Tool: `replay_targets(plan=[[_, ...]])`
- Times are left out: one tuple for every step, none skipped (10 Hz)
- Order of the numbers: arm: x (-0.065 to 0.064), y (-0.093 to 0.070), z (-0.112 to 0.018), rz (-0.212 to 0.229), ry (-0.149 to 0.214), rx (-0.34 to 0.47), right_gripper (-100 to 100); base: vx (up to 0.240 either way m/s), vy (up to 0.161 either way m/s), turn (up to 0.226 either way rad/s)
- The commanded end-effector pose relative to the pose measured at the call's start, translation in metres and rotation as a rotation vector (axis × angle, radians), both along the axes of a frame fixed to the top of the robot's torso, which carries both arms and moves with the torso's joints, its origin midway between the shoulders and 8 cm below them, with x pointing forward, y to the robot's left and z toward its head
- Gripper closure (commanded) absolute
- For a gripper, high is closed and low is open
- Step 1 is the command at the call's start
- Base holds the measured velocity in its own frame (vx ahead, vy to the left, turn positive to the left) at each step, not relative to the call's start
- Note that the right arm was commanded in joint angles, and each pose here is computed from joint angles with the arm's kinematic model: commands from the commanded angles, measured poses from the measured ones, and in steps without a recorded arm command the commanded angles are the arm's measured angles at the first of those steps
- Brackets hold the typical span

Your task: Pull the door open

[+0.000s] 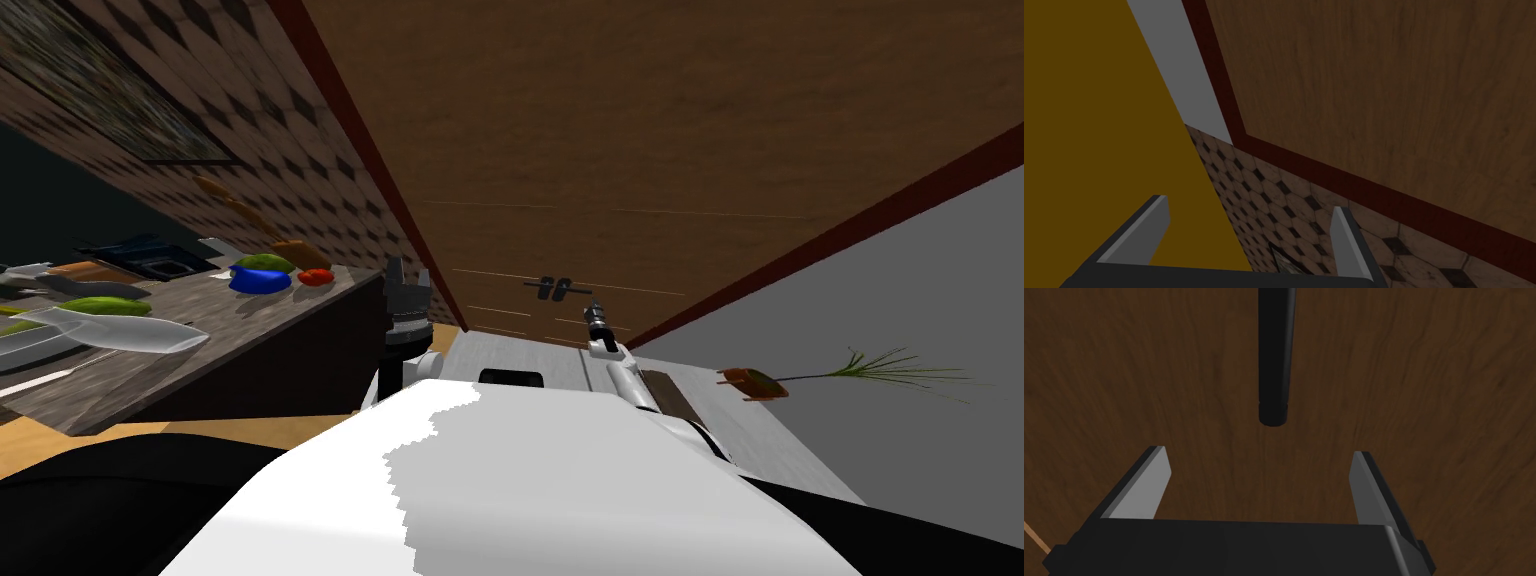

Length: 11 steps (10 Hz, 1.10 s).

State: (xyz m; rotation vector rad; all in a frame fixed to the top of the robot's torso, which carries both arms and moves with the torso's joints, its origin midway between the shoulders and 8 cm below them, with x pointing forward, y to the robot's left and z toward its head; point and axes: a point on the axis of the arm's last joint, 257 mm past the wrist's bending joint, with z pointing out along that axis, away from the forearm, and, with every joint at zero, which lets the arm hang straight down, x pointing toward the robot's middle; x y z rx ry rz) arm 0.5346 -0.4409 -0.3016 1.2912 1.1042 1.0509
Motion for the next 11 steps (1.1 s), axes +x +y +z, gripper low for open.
replay_targets(plan=[[-0.008, -0.025, 0.001, -0.027, -0.004, 0.001, -100, 0.182, -0.016, 0.162], [-0.009, -0.031, 0.003, -0.032, -0.008, 0.002, -100, 0.221, -0.029, 0.190], [-0.008, -0.031, 0.005, -0.029, -0.014, 0.006, -100, 0.217, 0.016, 0.187], [-0.003, -0.021, 0.008, -0.012, -0.026, 0.014, -100, 0.243, 0.096, 0.228], [-0.006, -0.026, 0.007, -0.021, -0.019, 0.009, -100, 0.116, 0.046, 0.045], [-0.006, -0.026, 0.007, -0.021, -0.019, 0.009, 100, -0.015, -0.009, -0.040], [-0.006, -0.026, 0.007, -0.021, -0.019, 0.009, 100, -0.036, -0.019, 0.001], [-0.006, -0.026, 0.007, -0.021, -0.019, 0.009, 100, -0.036, -0.011, 0.022], [-0.006, -0.026, 0.007, -0.021, -0.019, 0.009, 100, -0.025, -0.003, 0.006], [-0.006, -0.026, 0.007, -0.021, -0.019, 0.009, 100, -0.015, 0.002, -0.004], [-0.006, -0.026, 0.007, -0.021, -0.019, 0.009, 100, -0.006, 0.004, -0.006]])
